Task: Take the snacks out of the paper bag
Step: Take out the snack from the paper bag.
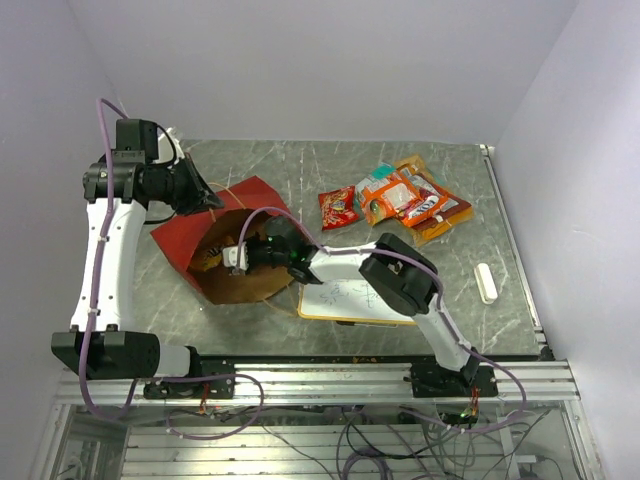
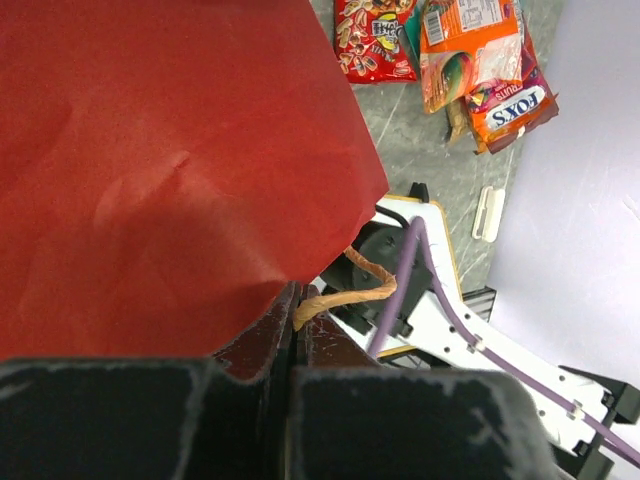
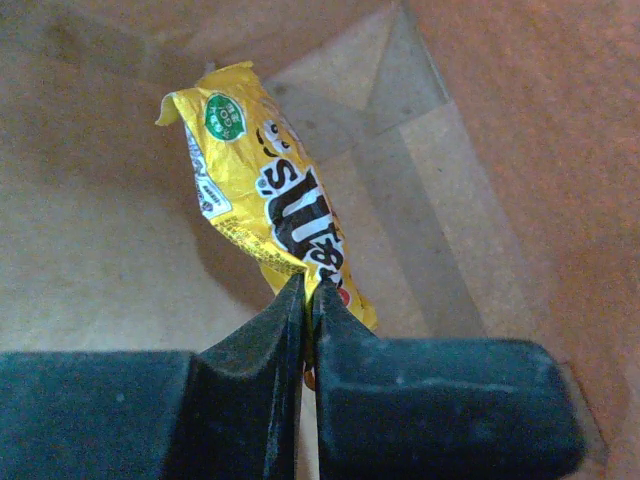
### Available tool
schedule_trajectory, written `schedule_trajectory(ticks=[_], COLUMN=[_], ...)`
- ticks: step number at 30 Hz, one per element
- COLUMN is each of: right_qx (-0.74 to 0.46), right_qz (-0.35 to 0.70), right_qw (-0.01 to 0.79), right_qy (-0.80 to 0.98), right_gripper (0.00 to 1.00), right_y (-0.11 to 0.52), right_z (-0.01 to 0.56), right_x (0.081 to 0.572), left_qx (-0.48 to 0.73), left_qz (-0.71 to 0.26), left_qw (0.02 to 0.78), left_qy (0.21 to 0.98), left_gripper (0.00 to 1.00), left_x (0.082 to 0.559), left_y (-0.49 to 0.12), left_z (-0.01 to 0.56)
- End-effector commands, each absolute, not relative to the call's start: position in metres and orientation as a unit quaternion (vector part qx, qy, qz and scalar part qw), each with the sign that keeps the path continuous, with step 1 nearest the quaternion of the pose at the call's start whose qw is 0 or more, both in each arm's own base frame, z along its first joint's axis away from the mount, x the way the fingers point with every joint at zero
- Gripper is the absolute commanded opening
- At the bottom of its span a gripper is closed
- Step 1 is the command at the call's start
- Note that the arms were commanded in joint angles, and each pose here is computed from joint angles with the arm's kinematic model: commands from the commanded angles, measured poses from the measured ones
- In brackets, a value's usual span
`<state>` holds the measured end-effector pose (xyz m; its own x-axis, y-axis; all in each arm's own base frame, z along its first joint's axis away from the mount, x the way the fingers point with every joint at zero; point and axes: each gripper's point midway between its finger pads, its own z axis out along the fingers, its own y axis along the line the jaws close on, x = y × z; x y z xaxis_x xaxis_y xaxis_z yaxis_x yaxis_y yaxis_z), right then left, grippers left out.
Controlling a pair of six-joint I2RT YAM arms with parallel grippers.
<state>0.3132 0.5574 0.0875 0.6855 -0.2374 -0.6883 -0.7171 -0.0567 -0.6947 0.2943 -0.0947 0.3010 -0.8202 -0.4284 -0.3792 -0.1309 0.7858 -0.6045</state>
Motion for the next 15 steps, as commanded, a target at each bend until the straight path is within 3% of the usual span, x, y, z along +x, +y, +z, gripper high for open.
schedule_trajectory(ticks=[1, 15], right_qx=[-0.671, -0.675], right_qz=[0.233, 0.215], right_qw=[0.608, 0.491], right_qy=[0.354, 0.507], right_gripper=[0.00, 0.00], right_y=[0.549, 0.443], right_z=[0.125, 0.154], right_x=[0.299, 0.252], left_qx=[-0.167, -0.195], left_qz=[-0.315, -0.335], left_qw=[0.277, 0.276], left_qy=[0.892, 0.880], left_gripper=[0.07, 0.07], left_x=[0.302, 0.317], left_y=[-0.098, -0.100], left_z=[0.308, 0.302])
